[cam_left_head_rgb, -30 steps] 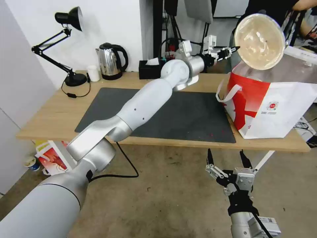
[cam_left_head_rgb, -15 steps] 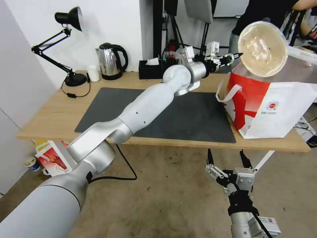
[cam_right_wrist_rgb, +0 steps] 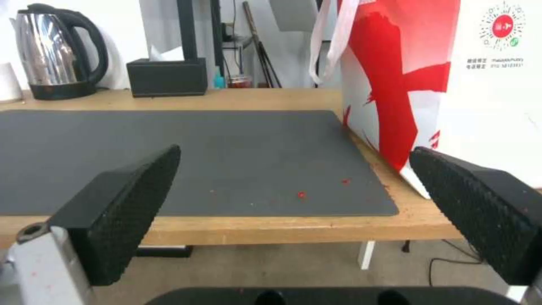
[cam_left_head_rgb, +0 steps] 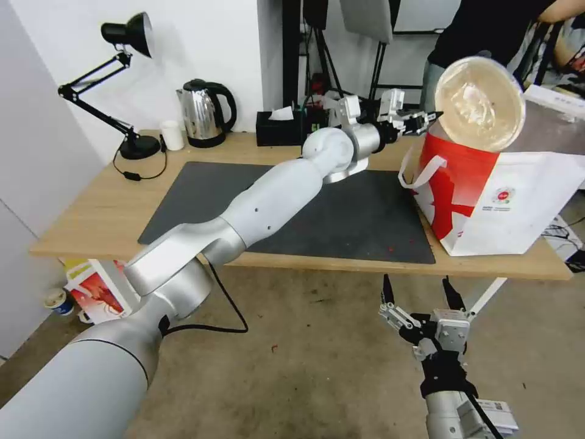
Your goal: Pick up the trash from the table and place it into the takeout bag.
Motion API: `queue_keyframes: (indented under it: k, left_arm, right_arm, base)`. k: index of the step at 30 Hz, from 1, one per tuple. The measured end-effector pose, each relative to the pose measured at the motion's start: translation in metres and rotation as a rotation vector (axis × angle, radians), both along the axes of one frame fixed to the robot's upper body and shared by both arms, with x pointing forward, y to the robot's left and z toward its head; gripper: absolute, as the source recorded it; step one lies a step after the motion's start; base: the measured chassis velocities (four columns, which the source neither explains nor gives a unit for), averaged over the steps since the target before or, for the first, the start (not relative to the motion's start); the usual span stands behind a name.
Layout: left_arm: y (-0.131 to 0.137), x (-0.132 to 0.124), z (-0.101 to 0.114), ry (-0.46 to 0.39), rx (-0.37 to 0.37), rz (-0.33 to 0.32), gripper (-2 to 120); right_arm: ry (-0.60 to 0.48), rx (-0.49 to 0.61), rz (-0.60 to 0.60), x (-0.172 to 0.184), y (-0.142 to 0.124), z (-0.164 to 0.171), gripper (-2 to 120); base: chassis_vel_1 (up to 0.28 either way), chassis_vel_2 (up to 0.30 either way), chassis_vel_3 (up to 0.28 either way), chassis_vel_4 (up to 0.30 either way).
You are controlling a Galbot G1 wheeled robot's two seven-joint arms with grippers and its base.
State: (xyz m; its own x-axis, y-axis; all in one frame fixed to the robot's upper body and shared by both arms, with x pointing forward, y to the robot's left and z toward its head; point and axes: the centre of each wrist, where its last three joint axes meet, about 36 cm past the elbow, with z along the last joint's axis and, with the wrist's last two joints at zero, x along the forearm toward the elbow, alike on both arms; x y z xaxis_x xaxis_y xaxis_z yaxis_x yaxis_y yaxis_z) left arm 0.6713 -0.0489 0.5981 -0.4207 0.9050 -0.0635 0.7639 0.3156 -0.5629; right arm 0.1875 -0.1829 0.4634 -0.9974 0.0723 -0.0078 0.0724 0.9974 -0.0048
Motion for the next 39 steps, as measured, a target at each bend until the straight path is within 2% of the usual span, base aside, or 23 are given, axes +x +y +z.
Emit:
queue_keyframes:
  k: [15,23,26,29,39]
  left_arm:
    - [0.008,0.007,-0.016,-0.005,0.027,0.013,0]
    - [0.018,0.010,-0.019,-0.040,0.025,-0.024,0]
    - [0.022,0.009,-0.021,-0.065,0.024,-0.054,0]
    - [0.028,0.009,-0.022,-0.118,0.013,-0.119,0]
    - [0.034,0.013,-0.022,-0.178,0.018,-0.162,1]
  right_arm:
    - [0.000,0.000,0.000,0.000,0.000,0.000,100]
    - [0.000,0.000,0.000,0.000,0.000,0.000,100]
    - [0.000,0.000,0.000,0.000,0.000,0.000,100]
    - [0.000,0.000,0.000,0.000,0.000,0.000,100]
    - [0.000,0.000,0.000,0.000,0.000,0.000,100]
  base:
    - [0.000,0.000,0.000,0.000]
    - [0.000,0.000,0.000,0.000]
    - [0.000,0.000,0.000,0.000]
    - [0.000,0.000,0.000,0.000]
    - [0.000,0.000,0.000,0.000]
